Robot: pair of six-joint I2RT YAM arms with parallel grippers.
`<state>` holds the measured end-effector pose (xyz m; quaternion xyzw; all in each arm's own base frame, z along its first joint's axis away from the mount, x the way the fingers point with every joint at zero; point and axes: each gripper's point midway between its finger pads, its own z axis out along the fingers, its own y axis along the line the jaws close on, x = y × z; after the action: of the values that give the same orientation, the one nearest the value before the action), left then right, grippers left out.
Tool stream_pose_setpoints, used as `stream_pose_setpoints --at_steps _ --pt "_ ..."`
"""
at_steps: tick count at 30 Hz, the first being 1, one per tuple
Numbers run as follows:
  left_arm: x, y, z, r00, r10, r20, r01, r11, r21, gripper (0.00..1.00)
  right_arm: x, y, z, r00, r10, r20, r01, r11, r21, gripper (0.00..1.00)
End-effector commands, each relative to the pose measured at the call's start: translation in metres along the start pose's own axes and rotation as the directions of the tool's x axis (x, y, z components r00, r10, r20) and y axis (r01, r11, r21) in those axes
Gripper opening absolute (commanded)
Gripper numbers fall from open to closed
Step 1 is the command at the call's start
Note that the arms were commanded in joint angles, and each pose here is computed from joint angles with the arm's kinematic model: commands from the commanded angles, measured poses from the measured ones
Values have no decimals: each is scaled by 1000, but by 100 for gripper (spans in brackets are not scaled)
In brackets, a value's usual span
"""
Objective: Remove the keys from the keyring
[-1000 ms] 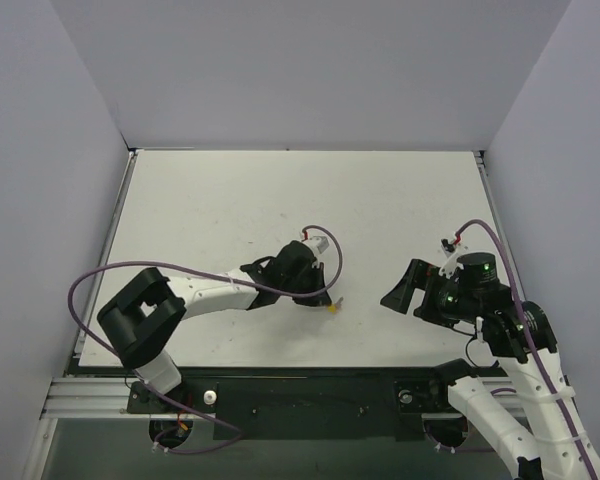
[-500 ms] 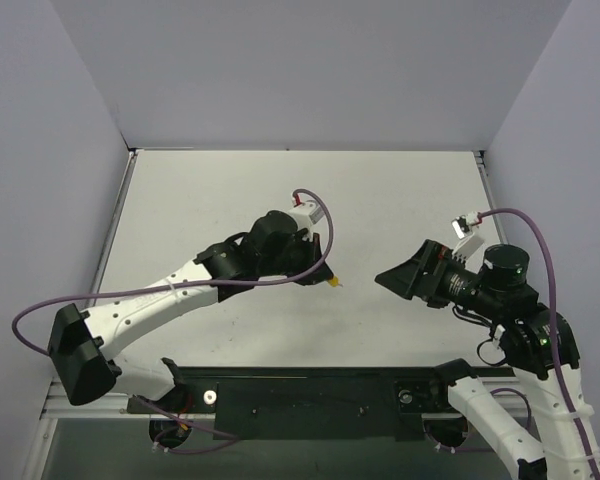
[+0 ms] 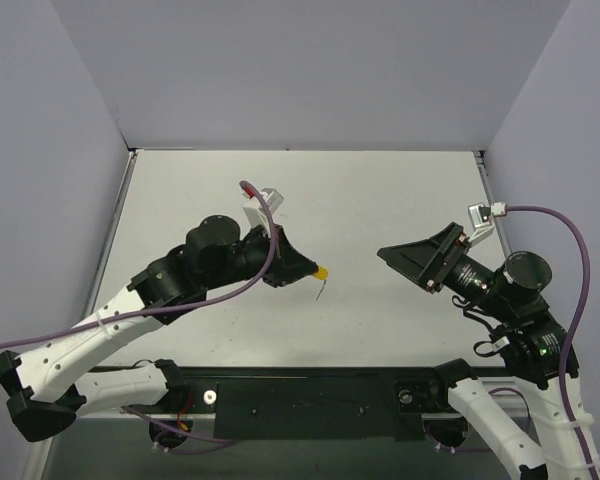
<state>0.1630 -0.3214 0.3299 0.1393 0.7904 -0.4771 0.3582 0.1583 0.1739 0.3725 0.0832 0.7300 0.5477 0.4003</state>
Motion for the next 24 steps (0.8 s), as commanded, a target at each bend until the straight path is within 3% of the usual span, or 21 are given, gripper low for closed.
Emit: stream_pose_setpoints --at_steps 1,6,18,24 --pt "-32 -38 -31 990 -58 130 41 991 129 0 -15 31 0 997 30 69 -23 994 -109 80" --pt "-43 -61 -52 976 -71 208 14 965 263 0 -13 29 6 992 105 75 -98 991 -90 78" --pt "-59 -94 -93 938 -132 321 -30 890 455 0 31 65 22 992 119 -33 -123 971 -205 75" --pt "-62 -102 -105 929 -159 334 -33 864 503 0 40 84 33 996 87 -31 -92 965 -244 75"
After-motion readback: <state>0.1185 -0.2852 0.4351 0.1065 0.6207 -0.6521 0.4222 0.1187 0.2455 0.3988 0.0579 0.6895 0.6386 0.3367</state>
